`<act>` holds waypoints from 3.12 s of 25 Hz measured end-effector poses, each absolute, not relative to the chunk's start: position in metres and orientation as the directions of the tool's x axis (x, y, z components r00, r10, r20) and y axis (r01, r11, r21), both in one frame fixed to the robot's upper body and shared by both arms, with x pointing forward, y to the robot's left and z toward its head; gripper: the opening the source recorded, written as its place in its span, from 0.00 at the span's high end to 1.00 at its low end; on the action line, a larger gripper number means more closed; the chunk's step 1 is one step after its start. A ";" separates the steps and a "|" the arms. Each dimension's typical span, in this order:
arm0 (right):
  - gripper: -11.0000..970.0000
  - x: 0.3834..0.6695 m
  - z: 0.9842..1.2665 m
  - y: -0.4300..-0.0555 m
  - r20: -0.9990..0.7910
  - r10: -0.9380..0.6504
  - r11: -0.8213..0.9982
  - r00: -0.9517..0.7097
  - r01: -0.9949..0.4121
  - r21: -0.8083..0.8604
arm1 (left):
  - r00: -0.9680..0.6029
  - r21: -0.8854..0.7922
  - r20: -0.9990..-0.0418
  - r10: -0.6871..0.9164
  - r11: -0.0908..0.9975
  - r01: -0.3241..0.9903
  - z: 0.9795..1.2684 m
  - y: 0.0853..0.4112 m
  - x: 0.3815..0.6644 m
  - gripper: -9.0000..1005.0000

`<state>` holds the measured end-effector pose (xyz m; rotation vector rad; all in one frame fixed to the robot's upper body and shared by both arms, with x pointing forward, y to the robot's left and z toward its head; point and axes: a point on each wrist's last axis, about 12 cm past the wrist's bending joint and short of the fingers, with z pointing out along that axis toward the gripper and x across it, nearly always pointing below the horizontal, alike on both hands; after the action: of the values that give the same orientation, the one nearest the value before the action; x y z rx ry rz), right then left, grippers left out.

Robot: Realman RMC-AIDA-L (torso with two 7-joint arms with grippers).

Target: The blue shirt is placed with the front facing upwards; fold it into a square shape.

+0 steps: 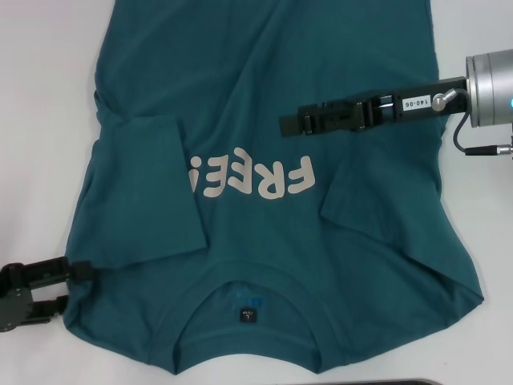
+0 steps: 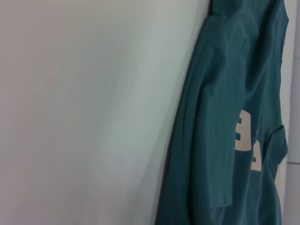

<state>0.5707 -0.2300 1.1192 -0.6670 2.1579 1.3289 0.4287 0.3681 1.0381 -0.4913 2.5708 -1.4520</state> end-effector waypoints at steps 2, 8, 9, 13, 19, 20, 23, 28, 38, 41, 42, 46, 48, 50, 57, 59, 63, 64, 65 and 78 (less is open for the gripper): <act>0.12 0.571 1.119 -0.230 -0.651 -0.139 0.399 -0.746 -0.644 0.653 | -0.939 -0.854 0.032 -0.341 0.479 -0.203 1.038 0.365 0.430 0.13; 0.12 0.571 1.119 -0.231 -0.651 -0.139 0.400 -0.746 -0.644 0.652 | -0.942 -0.855 0.029 -0.334 0.479 -0.196 1.040 0.365 0.430 0.13; 0.12 0.571 1.119 -0.231 -0.651 -0.139 0.400 -0.746 -0.644 0.652 | -0.941 -0.855 0.029 -0.338 0.479 -0.198 1.041 0.367 0.430 0.13; 0.12 0.571 1.119 -0.230 -0.650 -0.138 0.399 -0.748 -0.642 0.654 | -0.936 -0.854 0.029 -0.351 0.478 -0.206 1.043 0.374 0.425 0.13; 0.12 0.571 1.119 -0.230 -0.648 -0.137 0.400 -0.750 -0.640 0.656 | -0.930 -0.853 0.027 -0.367 0.476 -0.213 1.045 0.380 0.420 0.13; 0.12 0.571 1.120 -0.230 -0.648 -0.138 0.400 -0.749 -0.641 0.655 | -0.929 -0.853 0.028 -0.369 0.476 -0.215 1.045 0.381 0.419 0.13; 0.12 0.572 1.121 -0.230 -0.650 -0.139 0.400 -0.747 -0.643 0.654 | -0.928 -0.852 0.031 -0.371 0.476 -0.219 1.044 0.381 0.418 0.13; 0.12 0.573 1.121 -0.230 -0.651 -0.140 0.401 -0.746 -0.644 0.652 | -0.929 -0.845 0.043 -0.366 0.483 -0.230 1.043 0.382 0.415 0.13; 0.12 0.574 1.122 -0.230 -0.653 -0.140 0.403 -0.744 -0.646 0.649 | -0.930 -0.835 0.053 -0.364 0.494 -0.241 1.041 0.382 0.415 0.13; 0.12 0.574 1.122 -0.230 -0.654 -0.140 0.403 -0.744 -0.646 0.648 | -0.932 -0.837 0.052 -0.358 0.494 -0.236 1.040 0.379 0.417 0.13; 0.12 0.574 1.122 -0.230 -0.654 -0.140 0.403 -0.744 -0.646 0.648 | -0.934 -0.838 0.051 -0.354 0.493 -0.232 1.040 0.377 0.419 0.13; 0.12 0.574 1.122 -0.230 -0.653 -0.139 0.404 -0.744 -0.645 0.649 | -0.940 -0.837 0.050 -0.337 0.499 -0.224 1.040 0.371 0.424 0.13; 0.12 0.574 1.122 -0.230 -0.653 -0.140 0.404 -0.745 -0.645 0.649 | -0.943 -0.837 0.050 -0.329 0.501 -0.219 1.039 0.368 0.428 0.13; 0.12 0.574 1.122 -0.230 -0.652 -0.142 0.406 -0.745 -0.644 0.648 | -0.944 -0.838 0.045 -0.326 0.502 -0.213 1.040 0.365 0.431 0.13; 0.12 0.574 1.121 -0.230 -0.650 -0.147 0.407 -0.746 -0.644 0.648 | -0.951 -0.843 0.030 -0.307 0.503 -0.189 1.042 0.357 0.442 0.14; 0.12 0.574 1.121 -0.230 -0.649 -0.146 0.407 -0.746 -0.644 0.648 | -0.952 -0.844 0.028 -0.305 0.503 -0.186 1.042 0.356 0.444 0.14; 0.12 0.574 1.121 -0.231 -0.649 -0.144 0.410 -0.747 -0.642 0.648 | -0.949 -0.841 0.031 -0.314 0.506 -0.195 1.042 0.355 0.446 0.14; 0.12 0.574 1.121 -0.231 -0.649 -0.143 0.410 -0.747 -0.642 0.648 | -0.950 -0.839 0.024 -0.312 0.511 -0.189 1.043 0.354 0.447 0.14; 0.12 0.574 1.121 -0.232 -0.650 -0.142 0.410 -0.747 -0.641 0.648 | -0.952 -0.836 0.016 -0.306 0.518 -0.180 1.044 0.354 0.448 0.14; 0.12 0.574 1.121 -0.233 -0.647 -0.136 0.414 -0.751 -0.636 0.651 | -0.966 -0.825 -0.007 -0.258 0.548 -0.140 1.052 0.347 0.455 0.51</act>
<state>0.5743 -0.2325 1.1214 -0.6540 2.1698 1.3145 0.4550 0.3467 1.0524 -0.3426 2.6502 -1.3951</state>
